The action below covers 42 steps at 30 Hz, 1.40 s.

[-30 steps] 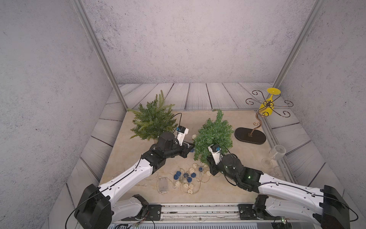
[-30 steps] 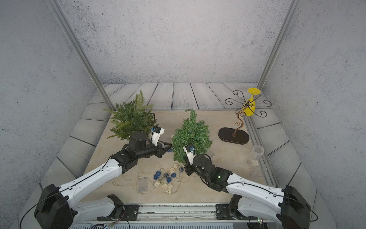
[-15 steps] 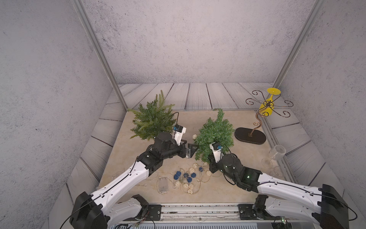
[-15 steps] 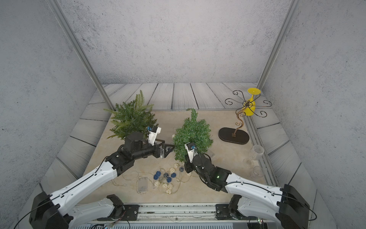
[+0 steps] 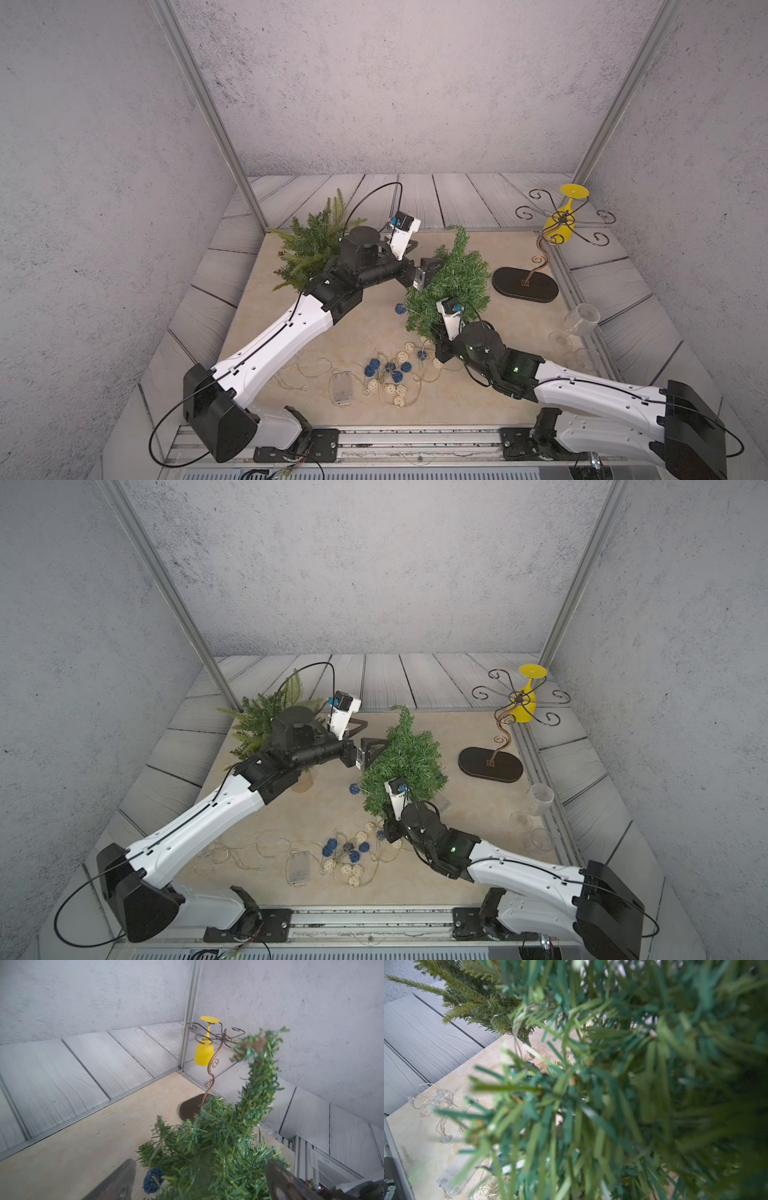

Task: Wrap string light around the christmas tree
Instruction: Wrap the light string around the Christmas tree.

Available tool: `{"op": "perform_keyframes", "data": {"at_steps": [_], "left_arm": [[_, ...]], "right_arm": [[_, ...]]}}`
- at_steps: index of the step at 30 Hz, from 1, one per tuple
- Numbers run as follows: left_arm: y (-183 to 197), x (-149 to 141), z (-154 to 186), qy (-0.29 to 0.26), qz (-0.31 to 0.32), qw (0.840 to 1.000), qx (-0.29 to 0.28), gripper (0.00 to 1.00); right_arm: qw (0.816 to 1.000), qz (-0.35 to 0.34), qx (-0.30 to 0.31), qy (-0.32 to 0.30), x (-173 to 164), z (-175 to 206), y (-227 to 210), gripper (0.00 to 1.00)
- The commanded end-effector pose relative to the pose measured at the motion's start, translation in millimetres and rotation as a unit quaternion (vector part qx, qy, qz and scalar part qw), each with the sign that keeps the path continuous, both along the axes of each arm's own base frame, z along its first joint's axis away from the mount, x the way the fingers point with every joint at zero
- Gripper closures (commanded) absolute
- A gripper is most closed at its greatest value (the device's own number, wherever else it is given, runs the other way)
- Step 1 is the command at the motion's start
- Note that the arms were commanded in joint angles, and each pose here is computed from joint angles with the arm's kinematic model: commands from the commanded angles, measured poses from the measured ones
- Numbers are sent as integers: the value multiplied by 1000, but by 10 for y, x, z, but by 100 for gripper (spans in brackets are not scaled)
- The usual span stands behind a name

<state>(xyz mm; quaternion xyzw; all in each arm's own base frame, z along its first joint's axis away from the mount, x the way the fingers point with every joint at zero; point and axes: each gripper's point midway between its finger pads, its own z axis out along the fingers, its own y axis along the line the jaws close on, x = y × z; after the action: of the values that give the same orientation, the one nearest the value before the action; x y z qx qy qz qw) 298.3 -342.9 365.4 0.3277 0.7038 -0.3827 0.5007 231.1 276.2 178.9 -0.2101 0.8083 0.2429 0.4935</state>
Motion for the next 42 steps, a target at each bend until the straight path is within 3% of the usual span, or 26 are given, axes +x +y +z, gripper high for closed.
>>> {"op": "perform_keyframes", "data": {"at_steps": [1, 8, 13, 15, 17, 22, 26, 36, 39, 42], "left_arm": [[-253, -216, 95, -57, -62, 996, 3, 3], [-490, -151, 89, -93, -64, 994, 10, 5], [-513, 27, -87, -105, -38, 993, 45, 48], [-464, 32, -113, -122, -33, 991, 53, 79], [-436, 6, -120, -137, -39, 988, 67, 100], [-374, 32, -180, -160, -43, 980, 110, 100], [-271, 34, -174, -163, -63, 980, 98, 100], [-261, 38, -311, -174, -87, 971, 137, 100], [-225, 57, -322, -171, -88, 973, 131, 100], [-220, 46, -320, -163, -104, 974, 116, 100]], "right_arm": [[1000, 4, 21, -4, 16, 140, 71, 100], [1000, 11, 21, 2, -5, 93, 88, 100], [1000, 6, 22, -1, -40, 89, 1, 100], [1000, -3, 13, -6, -41, 82, -72, 100], [1000, -7, -7, -7, -36, 73, -137, 100], [999, -12, -40, -18, -88, 175, -319, 100], [995, -53, -79, -25, -21, 244, -590, 100], [992, -83, -89, -41, 31, 435, -795, 100], [983, -126, -122, -52, 102, 489, -996, 100], [985, -119, -112, -47, 143, 493, -990, 100]]}}
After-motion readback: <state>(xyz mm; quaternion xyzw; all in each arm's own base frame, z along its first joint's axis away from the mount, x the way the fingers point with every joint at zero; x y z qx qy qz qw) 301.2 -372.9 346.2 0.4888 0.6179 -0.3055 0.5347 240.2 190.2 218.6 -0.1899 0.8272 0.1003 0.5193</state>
